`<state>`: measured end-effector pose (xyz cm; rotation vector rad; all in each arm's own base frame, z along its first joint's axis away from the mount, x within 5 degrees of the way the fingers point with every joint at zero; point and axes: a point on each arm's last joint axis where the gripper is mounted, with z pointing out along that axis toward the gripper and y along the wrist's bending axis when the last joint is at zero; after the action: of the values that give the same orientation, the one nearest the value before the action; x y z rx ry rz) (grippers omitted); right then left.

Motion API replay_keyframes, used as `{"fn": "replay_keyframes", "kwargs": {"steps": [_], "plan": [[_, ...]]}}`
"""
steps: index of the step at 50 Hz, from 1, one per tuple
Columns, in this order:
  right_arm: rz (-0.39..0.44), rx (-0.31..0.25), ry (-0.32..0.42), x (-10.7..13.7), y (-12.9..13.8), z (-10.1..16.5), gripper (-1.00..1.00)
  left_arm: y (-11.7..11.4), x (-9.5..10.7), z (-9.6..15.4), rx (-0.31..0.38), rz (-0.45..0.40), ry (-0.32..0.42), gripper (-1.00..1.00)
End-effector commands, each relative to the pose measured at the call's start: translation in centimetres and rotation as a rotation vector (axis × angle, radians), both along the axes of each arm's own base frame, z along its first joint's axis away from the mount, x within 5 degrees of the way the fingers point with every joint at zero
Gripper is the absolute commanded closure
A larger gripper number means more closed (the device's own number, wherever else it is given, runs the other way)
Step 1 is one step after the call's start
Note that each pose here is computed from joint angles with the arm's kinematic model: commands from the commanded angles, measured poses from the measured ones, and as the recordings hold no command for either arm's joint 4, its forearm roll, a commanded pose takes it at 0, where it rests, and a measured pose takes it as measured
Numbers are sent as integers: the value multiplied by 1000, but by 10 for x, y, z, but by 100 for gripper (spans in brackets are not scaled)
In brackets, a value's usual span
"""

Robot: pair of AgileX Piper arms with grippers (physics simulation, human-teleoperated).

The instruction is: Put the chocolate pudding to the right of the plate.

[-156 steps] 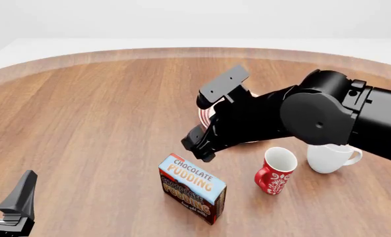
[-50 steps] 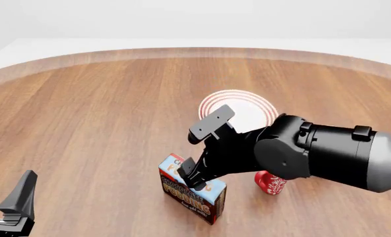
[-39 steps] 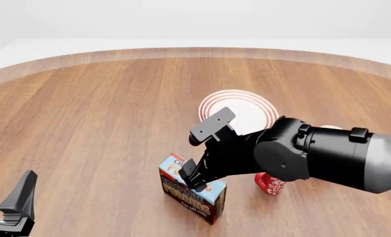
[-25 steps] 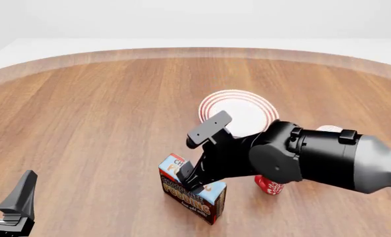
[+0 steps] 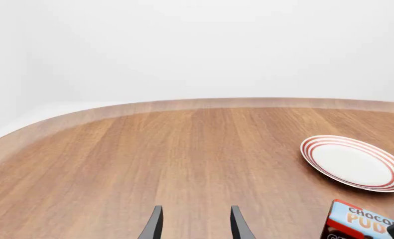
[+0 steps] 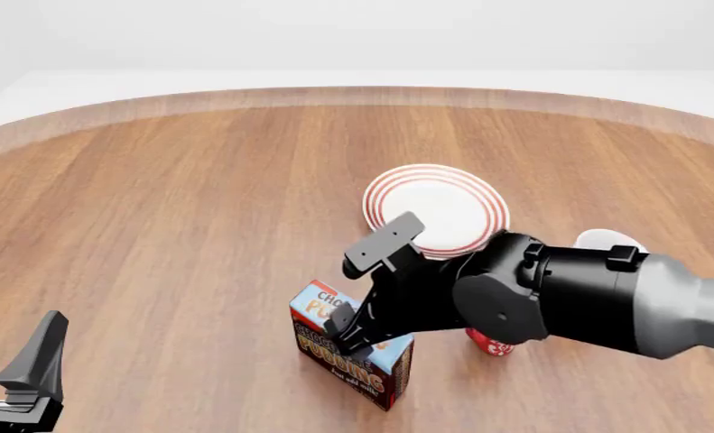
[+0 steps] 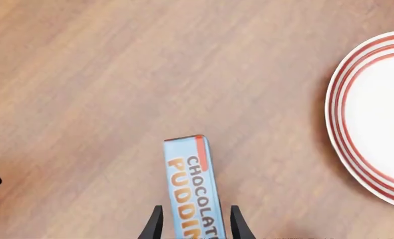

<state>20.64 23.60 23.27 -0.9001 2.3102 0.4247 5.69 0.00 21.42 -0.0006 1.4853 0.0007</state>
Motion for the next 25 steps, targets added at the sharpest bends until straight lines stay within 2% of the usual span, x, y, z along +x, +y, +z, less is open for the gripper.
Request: {"fn": "replay_keyframes", "kwargs": {"steps": [1, 25], "plan": [[-10, 1, 4, 0, -2, -5, -100, 0, 0, 0, 0, 0, 0, -100], [-15, 1, 29, -3, 2, -20, -100, 0, 0, 0, 0, 0, 0, -100]]}}
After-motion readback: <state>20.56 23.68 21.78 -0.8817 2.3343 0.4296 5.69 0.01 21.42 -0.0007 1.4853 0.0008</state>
